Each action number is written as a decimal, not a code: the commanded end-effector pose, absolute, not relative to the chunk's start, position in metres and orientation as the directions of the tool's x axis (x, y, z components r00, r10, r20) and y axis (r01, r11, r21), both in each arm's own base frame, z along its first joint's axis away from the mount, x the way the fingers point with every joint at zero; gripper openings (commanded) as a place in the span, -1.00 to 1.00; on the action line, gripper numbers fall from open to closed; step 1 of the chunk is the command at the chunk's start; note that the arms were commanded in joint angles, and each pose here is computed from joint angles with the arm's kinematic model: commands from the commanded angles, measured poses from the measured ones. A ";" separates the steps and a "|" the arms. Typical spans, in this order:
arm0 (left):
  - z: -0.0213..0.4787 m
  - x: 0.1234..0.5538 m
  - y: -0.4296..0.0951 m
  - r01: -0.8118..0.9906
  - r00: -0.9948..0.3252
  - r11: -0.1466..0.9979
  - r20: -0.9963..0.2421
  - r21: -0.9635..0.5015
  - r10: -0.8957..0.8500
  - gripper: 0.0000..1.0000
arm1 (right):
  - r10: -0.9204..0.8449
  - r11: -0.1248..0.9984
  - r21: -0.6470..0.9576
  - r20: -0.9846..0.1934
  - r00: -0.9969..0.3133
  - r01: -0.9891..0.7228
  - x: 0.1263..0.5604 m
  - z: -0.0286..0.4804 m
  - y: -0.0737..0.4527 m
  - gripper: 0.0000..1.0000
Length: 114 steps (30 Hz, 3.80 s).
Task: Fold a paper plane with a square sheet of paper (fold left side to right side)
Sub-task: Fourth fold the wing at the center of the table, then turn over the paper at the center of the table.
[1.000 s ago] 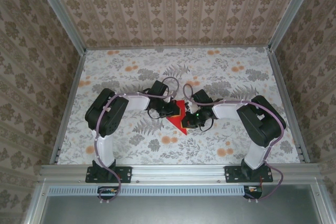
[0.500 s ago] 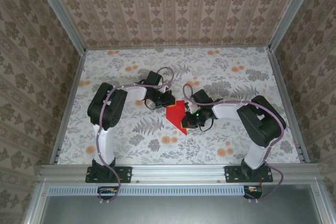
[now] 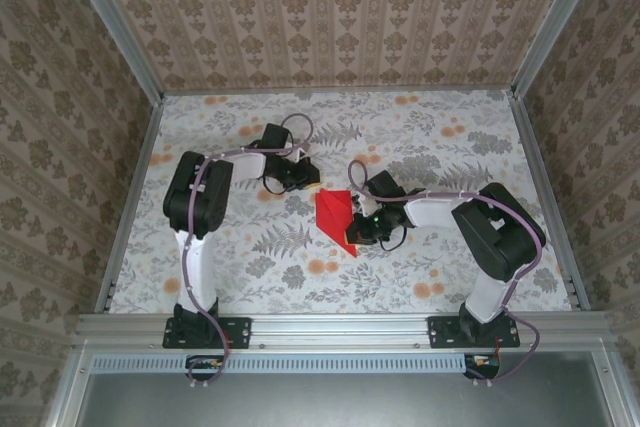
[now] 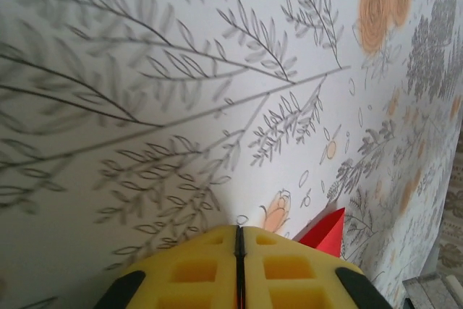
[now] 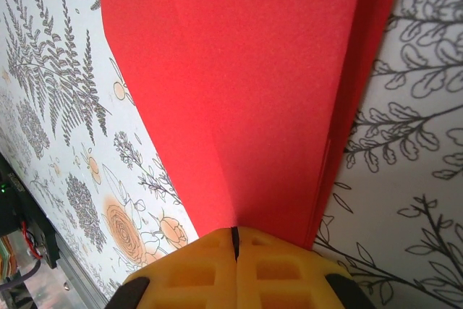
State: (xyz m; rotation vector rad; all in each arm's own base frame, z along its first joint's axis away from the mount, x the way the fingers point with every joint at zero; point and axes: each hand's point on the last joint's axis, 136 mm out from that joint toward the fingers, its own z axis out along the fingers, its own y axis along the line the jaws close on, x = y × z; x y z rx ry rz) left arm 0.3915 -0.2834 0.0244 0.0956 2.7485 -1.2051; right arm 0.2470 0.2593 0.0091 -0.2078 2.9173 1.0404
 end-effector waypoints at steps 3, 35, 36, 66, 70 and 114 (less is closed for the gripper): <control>0.025 0.410 -0.261 0.132 -0.976 0.726 -0.218 -0.674 -0.024 -0.62 | -0.070 0.875 0.483 0.085 -0.994 -0.020 0.207 -0.033 0.222 -1.00; 0.048 0.311 -0.311 0.109 -0.985 0.657 -0.169 -0.746 -0.029 -0.04 | 0.080 0.829 0.531 -0.424 -0.902 -0.175 0.285 0.080 0.217 0.04; 0.047 0.312 -0.312 0.107 -0.986 0.658 -0.167 -0.745 -0.029 -0.04 | 0.081 0.831 0.529 -0.420 -0.904 -0.172 0.284 0.079 0.216 0.03; 0.149 0.335 -0.341 0.377 -0.903 0.539 -0.427 -0.754 0.033 -0.90 | 0.248 0.614 0.762 -0.436 -0.865 -0.208 0.292 0.132 0.196 1.00; 0.195 0.338 -0.331 0.416 -0.871 0.507 -0.491 -0.755 -0.014 -0.92 | 0.218 0.526 0.805 -0.439 -0.872 -0.274 0.291 0.149 0.208 1.00; 0.265 0.318 -0.327 0.442 -0.869 0.303 -0.487 -0.844 -0.087 -0.86 | 0.225 0.217 0.836 -0.545 -0.808 -0.503 0.309 0.254 0.236 -0.59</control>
